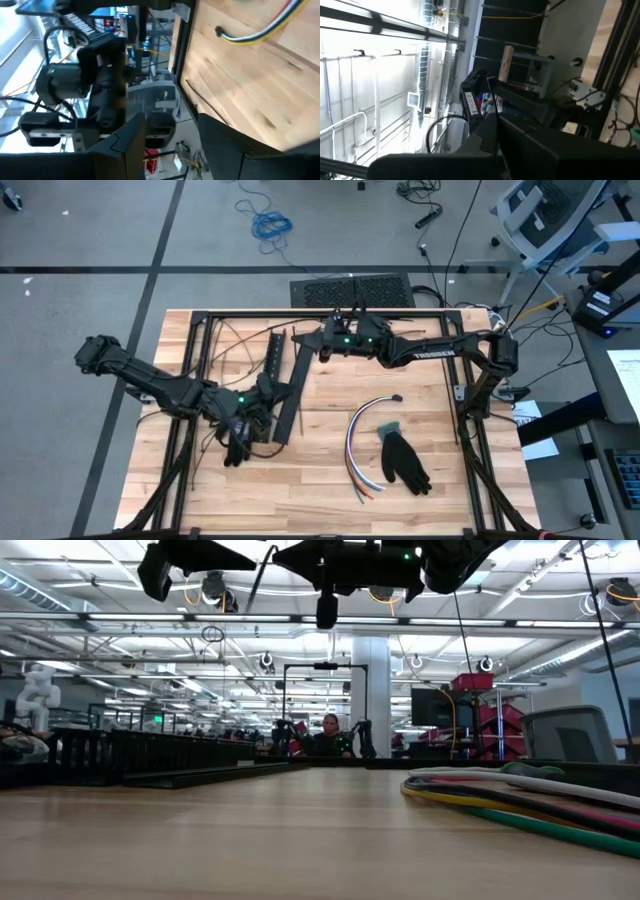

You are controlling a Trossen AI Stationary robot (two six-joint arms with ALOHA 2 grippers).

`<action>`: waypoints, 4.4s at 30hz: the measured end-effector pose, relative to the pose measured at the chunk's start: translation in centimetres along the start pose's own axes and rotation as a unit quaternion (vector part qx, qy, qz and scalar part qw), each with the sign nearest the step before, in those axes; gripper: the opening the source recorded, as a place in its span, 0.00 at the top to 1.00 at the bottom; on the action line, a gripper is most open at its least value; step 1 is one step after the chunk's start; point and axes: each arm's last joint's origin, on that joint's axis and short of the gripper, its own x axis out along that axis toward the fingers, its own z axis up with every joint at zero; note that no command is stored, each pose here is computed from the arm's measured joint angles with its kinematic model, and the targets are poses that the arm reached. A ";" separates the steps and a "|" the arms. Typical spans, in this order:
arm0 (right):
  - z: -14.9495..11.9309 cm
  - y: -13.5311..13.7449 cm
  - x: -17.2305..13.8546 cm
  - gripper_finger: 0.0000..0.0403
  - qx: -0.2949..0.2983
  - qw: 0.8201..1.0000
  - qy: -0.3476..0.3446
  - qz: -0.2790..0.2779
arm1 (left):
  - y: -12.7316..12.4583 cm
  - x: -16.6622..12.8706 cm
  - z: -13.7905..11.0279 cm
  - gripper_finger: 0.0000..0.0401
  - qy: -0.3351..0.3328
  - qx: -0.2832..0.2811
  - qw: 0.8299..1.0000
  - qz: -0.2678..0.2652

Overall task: Ziptie cables
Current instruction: Wrap the cable wires with the black ziptie

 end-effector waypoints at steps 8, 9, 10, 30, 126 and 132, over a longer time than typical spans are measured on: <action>1.2 0.0 -0.3 1.00 -0.008 1.000 -0.003 -0.008 | -0.6 -0.5 0.4 0.56 -0.014 0.020 0.999 -0.024; 1.1 -0.2 -0.4 1.00 -0.011 1.000 -0.002 -0.017 | -0.5 -0.5 0.5 0.56 -0.019 0.015 1.000 -0.019; 1.1 -0.3 -0.4 1.00 -0.012 1.000 -0.001 -0.024 | -0.4 -0.5 0.5 0.56 -0.020 0.013 1.000 -0.016; -0.1 -0.4 -0.2 1.00 -0.006 0.999 -0.006 -0.036 | -0.1 0.0 0.5 0.56 -0.078 -0.001 0.997 -0.016; 1.9 -0.3 -0.8 1.00 -0.629 0.770 0.091 0.054 | 3.3 3.6 -5.0 1.00 -0.122 -0.950 0.257 -0.126; 2.4 0.2 -1.5 1.00 -0.651 0.751 0.105 0.034 | 3.7 3.6 -5.1 1.00 -0.138 -0.953 0.251 -0.100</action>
